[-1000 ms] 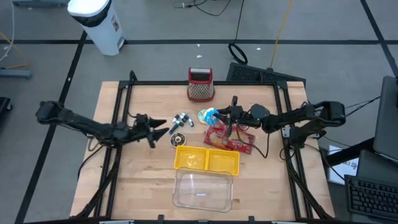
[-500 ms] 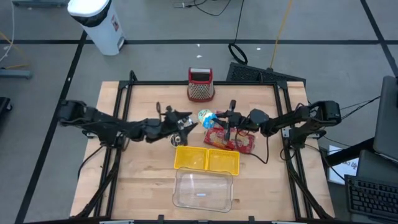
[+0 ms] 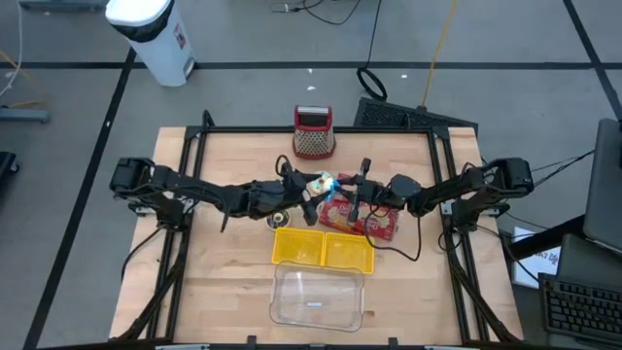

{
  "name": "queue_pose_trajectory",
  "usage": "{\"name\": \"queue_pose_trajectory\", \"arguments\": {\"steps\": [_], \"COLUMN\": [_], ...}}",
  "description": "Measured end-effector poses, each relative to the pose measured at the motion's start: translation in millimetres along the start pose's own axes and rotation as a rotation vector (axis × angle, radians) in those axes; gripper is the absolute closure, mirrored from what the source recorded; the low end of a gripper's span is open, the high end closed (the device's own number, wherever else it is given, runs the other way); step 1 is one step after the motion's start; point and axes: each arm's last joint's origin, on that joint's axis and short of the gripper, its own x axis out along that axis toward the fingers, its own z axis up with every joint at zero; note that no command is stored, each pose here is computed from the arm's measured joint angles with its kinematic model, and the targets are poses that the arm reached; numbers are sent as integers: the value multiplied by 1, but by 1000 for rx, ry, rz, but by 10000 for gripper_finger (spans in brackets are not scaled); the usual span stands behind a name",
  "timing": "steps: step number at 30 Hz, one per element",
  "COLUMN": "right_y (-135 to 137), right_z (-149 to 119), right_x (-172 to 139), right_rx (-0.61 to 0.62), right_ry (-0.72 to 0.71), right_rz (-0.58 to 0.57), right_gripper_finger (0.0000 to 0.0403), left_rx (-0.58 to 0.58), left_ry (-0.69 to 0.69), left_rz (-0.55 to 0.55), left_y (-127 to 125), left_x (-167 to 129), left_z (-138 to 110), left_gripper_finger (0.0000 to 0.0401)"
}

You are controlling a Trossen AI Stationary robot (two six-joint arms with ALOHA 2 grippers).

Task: Pick & Place Food Item
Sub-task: Put the blue donut into the left yellow bin

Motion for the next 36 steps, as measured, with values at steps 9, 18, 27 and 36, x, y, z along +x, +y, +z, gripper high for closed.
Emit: {"name": "queue_pose_trajectory", "arguments": {"steps": [9,18,27,36], "right_y": [-1,6,9,6], "right_z": [-2,3,4,11], "right_x": [0,-1,-2,-7], "right_rx": [-49,-38,-8,60], "right_ry": [39,-8,-26,32], "right_rz": [-61,-18,56,57], "right_gripper_finger": [362,362,362,269], "left_rx": [33,-12,-26,-136], "left_ry": [3,36,61,186], "left_rz": [-34,4,-27,-104], "left_y": [-4,4,7,7], "left_x": [-7,-4,-2,-36], "left_z": [4,2,0,15], "left_gripper_finger": [132,133,250,385]}}
